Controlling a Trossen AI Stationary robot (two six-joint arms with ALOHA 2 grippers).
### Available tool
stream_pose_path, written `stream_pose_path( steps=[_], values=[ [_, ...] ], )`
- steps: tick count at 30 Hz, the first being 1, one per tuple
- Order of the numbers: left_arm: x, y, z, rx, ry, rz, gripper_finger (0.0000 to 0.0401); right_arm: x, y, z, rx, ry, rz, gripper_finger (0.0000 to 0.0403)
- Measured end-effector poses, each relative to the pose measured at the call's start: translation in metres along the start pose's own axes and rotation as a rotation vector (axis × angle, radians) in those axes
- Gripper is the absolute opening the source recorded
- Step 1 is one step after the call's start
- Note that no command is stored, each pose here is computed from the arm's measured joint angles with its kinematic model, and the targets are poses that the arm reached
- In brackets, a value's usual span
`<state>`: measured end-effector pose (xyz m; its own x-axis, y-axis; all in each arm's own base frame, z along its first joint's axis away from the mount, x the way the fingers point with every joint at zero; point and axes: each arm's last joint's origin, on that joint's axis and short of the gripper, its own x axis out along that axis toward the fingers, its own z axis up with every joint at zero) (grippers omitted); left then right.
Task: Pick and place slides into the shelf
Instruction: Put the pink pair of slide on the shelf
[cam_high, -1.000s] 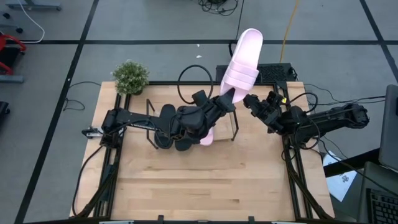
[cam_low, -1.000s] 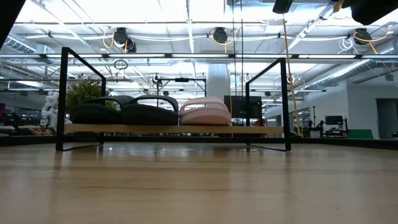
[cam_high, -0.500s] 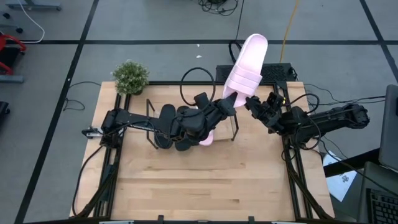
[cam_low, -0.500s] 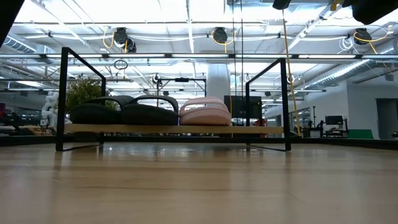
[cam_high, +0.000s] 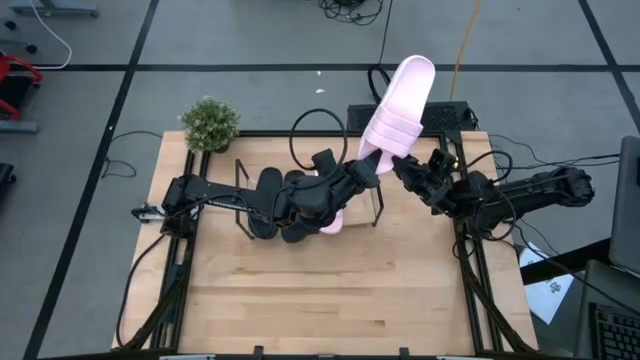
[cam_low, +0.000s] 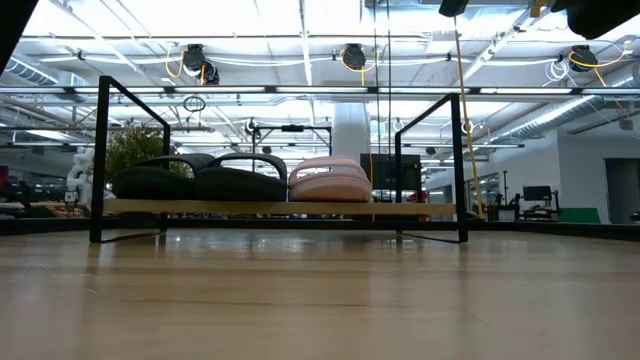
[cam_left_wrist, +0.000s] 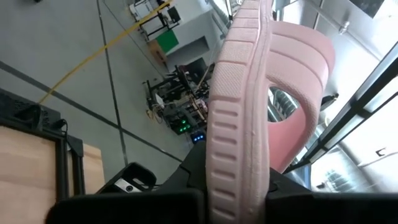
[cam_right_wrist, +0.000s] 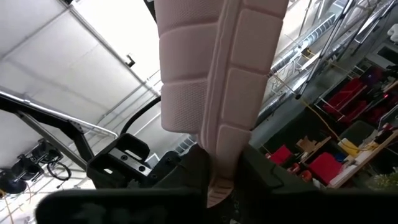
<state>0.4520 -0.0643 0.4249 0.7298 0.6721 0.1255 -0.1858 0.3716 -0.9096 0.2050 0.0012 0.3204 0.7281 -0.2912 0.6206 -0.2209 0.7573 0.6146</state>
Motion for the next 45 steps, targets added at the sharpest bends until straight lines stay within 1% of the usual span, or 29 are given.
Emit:
stream_pose_path(
  steps=[2,5,9,13,15,21,24,25,28,31,33,35,38,42,45],
  values=[
    [0.0,0.0,0.0,0.021,0.001,0.001,0.0047,0.0,0.0,0.0,0.006,0.005,-0.003,0.004],
    [-0.001,-0.001,-0.001,0.022,0.015,-0.008,0.0068,0.0,-0.001,-0.001,0.007,0.011,-0.008,0.0039],
    [-0.009,-0.008,-0.002,0.039,0.075,-0.051,0.0084,-0.001,0.001,0.001,0.002,0.038,-0.008,0.0039],
    [-0.022,-0.016,-0.004,0.044,0.122,-0.075,0.0086,-0.003,0.004,0.007,-0.015,0.068,-0.005,0.0038],
    [-0.028,-0.017,-0.006,0.053,0.145,-0.072,0.0087,-0.005,0.006,0.011,-0.03,0.087,-0.006,0.0037],
    [-0.048,-0.027,-0.001,0.079,0.215,-0.056,0.0087,-0.011,0.01,0.019,-0.027,0.147,-0.038,0.0037],
    [-0.058,-0.032,0.004,0.089,0.241,-0.05,0.0087,-0.014,0.011,0.023,-0.023,0.165,-0.059,0.0036],
    [-0.064,-0.037,0.008,0.084,0.26,-0.063,0.0087,-0.015,0.01,0.023,-0.019,0.169,-0.07,0.0036],
    [-0.076,-0.048,0.017,0.081,0.272,-0.083,0.0087,-0.019,0.006,0.02,0.002,0.251,-0.105,0.0036],
    [-0.086,-0.052,0.02,0.135,0.261,-0.083,0.0088,-0.025,0.001,0.01,0.034,0.41,-0.134,0.0036],
    [-0.094,-0.056,0.022,0.186,0.252,-0.084,0.0088,-0.027,-0.002,0.006,0.072,0.476,-0.151,0.0035],
    [-0.103,-0.062,0.03,0.221,0.231,-0.083,0.0088,-0.028,-0.004,0.001,0.111,0.534,-0.162,0.0035],
    [-0.112,-0.067,0.038,0.265,0.185,-0.063,0.0088,-0.03,-0.007,-0.005,0.15,0.605,-0.168,0.0035],
    [-0.115,-0.066,0.036,0.376,0.143,-0.023,0.0088,-0.033,-0.012,-0.011,0.175,0.667,-0.229,0.0035],
    [-0.115,-0.063,0.036,0.441,0.15,-0.007,0.0088,-0.033,-0.015,-0.016,0.196,0.692,-0.246,0.0035]
  ],
)
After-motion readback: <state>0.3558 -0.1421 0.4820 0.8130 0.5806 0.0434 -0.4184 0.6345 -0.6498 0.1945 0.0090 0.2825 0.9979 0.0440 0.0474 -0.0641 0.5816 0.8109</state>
